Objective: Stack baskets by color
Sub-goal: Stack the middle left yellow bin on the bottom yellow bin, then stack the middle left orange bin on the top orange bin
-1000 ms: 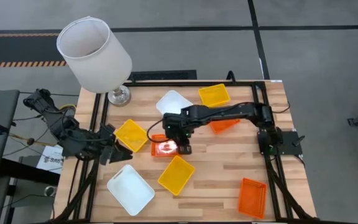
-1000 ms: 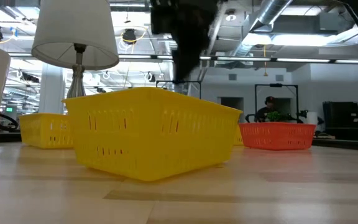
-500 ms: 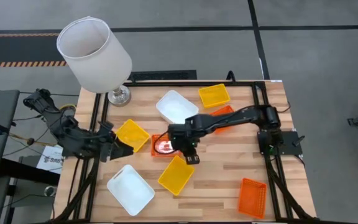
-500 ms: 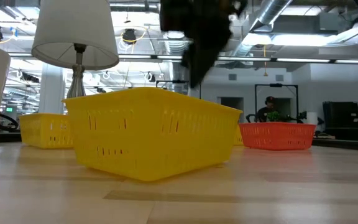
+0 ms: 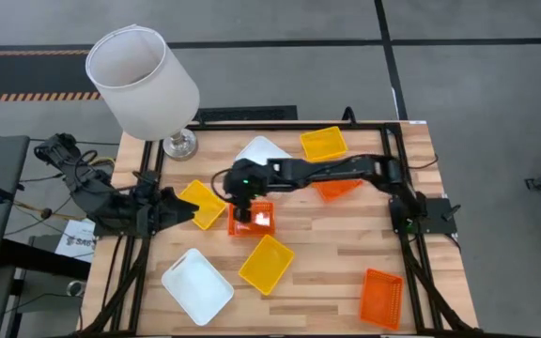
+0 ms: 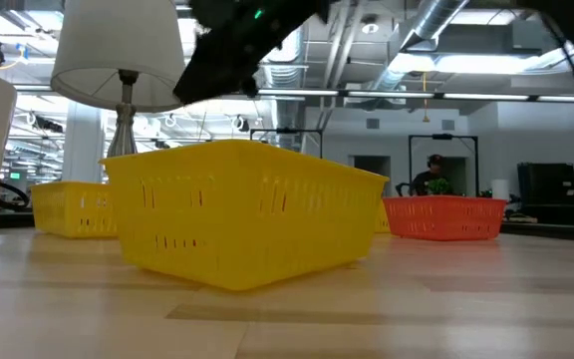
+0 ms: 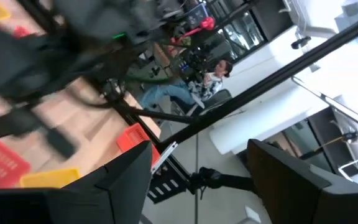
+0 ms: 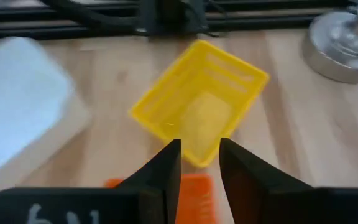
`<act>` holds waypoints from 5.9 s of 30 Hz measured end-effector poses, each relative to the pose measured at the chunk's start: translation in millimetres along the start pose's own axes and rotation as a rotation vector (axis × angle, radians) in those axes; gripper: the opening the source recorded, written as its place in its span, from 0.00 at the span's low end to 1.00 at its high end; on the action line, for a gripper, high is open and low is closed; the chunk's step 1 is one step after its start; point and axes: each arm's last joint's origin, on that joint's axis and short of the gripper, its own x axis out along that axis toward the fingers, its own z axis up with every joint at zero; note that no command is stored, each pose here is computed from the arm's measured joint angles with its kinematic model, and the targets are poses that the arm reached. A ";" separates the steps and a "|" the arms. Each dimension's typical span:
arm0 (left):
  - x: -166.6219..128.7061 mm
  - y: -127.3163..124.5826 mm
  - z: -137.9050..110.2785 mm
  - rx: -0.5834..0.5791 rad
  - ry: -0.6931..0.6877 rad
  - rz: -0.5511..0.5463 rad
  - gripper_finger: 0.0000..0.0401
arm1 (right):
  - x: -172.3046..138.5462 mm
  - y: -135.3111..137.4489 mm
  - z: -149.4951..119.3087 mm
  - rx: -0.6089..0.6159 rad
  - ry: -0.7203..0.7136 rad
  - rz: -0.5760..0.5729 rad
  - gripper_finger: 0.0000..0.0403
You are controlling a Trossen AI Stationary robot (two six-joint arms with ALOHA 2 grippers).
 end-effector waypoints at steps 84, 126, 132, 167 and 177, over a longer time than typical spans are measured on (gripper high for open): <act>-16.7 9.7 13.1 0.104 -0.091 0.080 0.63 | -134.1 29.6 -27.6 -0.407 0.086 0.529 0.01; -17.7 16.3 14.9 0.143 -0.217 0.212 0.63 | 7.8 63.9 -94.4 -0.581 0.206 0.663 0.02; -17.9 16.7 15.2 0.145 -0.232 0.224 0.63 | 17.4 78.5 -108.9 -0.607 0.253 0.676 0.03; -18.1 16.8 16.1 0.144 -0.260 0.239 0.63 | -44.1 27.8 -38.3 -0.438 0.217 0.357 0.54; -18.1 17.1 15.9 0.150 -0.257 0.241 0.63 | -27.6 -12.1 -55.0 -0.189 0.321 0.028 0.54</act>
